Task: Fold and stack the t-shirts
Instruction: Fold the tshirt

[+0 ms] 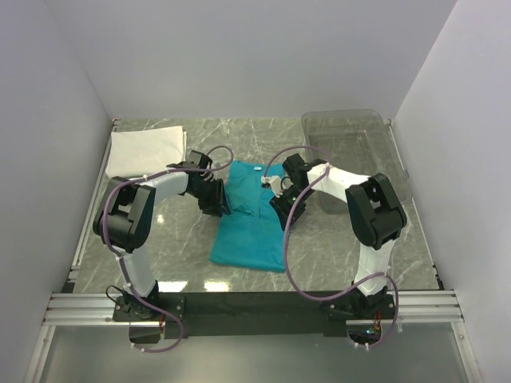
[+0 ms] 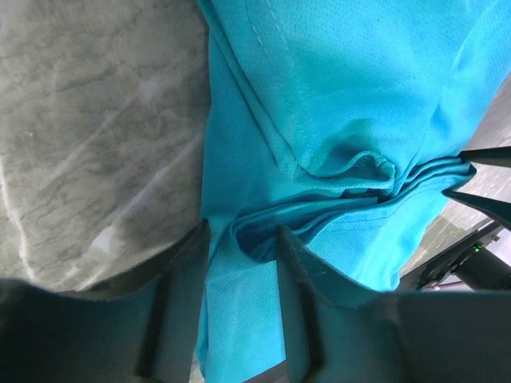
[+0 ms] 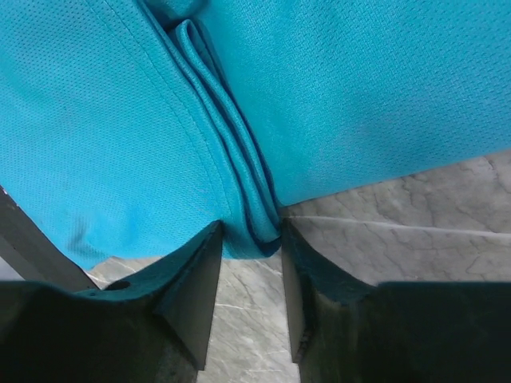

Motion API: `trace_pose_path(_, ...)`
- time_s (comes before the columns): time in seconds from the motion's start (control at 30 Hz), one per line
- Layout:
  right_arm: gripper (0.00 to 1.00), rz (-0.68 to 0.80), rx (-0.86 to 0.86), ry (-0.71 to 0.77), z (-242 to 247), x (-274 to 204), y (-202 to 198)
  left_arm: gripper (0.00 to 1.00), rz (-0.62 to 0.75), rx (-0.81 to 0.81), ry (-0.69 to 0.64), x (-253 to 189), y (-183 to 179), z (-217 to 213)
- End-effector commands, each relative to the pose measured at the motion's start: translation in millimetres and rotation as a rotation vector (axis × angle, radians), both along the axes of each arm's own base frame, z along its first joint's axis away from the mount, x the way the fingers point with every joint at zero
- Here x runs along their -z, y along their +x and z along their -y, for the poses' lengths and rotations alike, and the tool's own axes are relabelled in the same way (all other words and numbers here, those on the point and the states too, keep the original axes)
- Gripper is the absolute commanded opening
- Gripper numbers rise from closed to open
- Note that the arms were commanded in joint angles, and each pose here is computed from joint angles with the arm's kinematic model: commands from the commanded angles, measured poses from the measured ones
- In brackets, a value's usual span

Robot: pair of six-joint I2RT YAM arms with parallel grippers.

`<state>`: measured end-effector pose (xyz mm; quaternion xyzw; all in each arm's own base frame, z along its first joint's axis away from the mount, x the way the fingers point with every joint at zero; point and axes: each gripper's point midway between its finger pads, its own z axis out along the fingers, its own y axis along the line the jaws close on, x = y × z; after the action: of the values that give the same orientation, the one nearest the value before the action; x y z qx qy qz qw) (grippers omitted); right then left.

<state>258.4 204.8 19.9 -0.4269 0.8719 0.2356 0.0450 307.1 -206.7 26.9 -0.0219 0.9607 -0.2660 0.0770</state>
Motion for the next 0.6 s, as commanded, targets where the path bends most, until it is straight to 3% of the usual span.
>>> trace_pose_path(0.0, 0.41, -0.006, -0.004, 0.015, -5, -4, 1, 0.39, 0.016, 0.029, 0.002, -2, 4, 6)
trace_pose_path(0.07, 0.28, -0.004, -0.006, 0.017, -5, -4, 2, 0.28, 0.016, 0.026, 0.003, -3, 5, 6)
trace_pose_path(0.1, 0.22, -0.002, -0.009, 0.023, -6, -7, 1, 0.16, 0.015, 0.026, 0.003, -4, 4, 6)
trace_pose_path(0.13, 0.12, 0.0, -0.01, 0.031, -6, -9, 1, 0.12, 0.017, 0.027, 0.001, -6, 4, 6)
trace_pose_path(0.2, 0.05, 0.015, -0.016, 0.04, -7, -14, 0, 0.01, 0.018, 0.03, 0.0, -8, 3, 6)
trace_pose_path(0.33, 0.0, 0.048, -0.025, 0.051, -5, -27, 1, 0.01, 0.039, 0.027, -0.003, -17, 1, 4)
trace_pose_path(0.57, 0.0, 0.09, -0.031, 0.079, -4, -44, 0, 0.01, 0.089, 0.024, -0.036, -43, 4, 7)
